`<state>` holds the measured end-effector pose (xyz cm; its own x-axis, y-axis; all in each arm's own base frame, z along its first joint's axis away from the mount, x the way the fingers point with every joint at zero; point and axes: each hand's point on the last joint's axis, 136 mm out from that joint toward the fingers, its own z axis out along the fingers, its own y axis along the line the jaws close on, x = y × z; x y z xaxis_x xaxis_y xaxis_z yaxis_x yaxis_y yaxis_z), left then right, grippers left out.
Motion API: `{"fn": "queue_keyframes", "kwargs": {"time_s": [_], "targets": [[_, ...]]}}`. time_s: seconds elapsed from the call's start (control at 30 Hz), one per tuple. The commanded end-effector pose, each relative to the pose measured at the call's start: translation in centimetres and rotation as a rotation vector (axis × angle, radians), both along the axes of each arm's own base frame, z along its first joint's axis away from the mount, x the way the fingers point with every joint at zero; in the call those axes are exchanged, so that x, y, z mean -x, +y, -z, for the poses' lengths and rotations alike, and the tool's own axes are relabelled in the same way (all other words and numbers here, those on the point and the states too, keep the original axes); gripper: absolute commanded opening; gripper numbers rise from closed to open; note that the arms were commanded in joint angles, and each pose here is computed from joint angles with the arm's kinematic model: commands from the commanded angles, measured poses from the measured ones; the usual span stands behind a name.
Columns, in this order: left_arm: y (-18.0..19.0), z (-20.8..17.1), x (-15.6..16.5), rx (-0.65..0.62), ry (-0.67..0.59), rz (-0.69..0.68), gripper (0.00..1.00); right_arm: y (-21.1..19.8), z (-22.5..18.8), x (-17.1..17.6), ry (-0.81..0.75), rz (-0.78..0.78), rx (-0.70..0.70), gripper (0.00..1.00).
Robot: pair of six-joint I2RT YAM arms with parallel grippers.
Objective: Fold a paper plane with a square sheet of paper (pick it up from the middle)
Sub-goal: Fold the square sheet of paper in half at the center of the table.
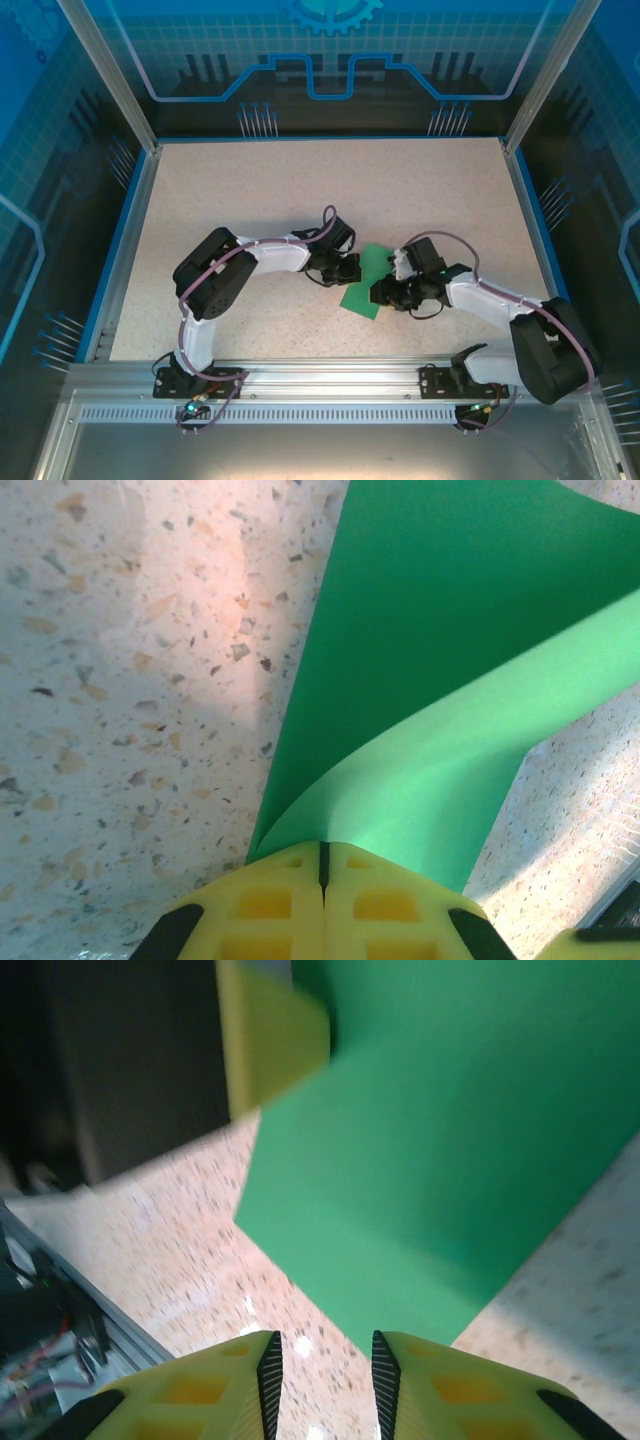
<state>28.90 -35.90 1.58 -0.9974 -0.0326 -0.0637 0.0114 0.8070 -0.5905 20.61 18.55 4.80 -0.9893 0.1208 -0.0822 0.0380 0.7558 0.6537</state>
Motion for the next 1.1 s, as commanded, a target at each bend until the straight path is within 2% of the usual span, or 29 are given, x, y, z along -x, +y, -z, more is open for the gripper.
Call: {"fn": "queue_keyframes", "kwargs": {"time_s": [0.0, 0.23, 0.5, 0.6, 0.87, 1.07], "targets": [[0.5, 1.4, 1.1, -0.056, 0.038, 0.03, 0.0, -0.7, -1.1, -2.1, -0.025, 0.041, -0.039, 0.33], [0.5, 1.5, 1.2, -0.06, 0.041, 0.035, 0.0, -0.1, 0.5, -3.6, 0.02, 0.019, -0.068, 0.31], [0.7, 1.7, 1.2, -0.069, 0.045, 0.036, 0.0, -2.0, 5.5, -2.2, 0.134, 0.046, 0.034, 0.3], [0.7, 1.7, 1.2, -0.074, 0.044, 0.039, 0.0, -1.7, 4.7, -2.4, 0.123, 0.045, 0.011, 0.29], [0.7, 1.8, 1.2, -0.077, 0.048, 0.039, 0.0, -1.6, 0.5, -5.9, 0.001, 0.052, -0.018, 0.29], [0.5, 1.8, 1.1, -0.075, 0.05, 0.042, 0.0, -2.7, 2.9, -6.4, 0.045, 0.085, 0.007, 0.29]]}}
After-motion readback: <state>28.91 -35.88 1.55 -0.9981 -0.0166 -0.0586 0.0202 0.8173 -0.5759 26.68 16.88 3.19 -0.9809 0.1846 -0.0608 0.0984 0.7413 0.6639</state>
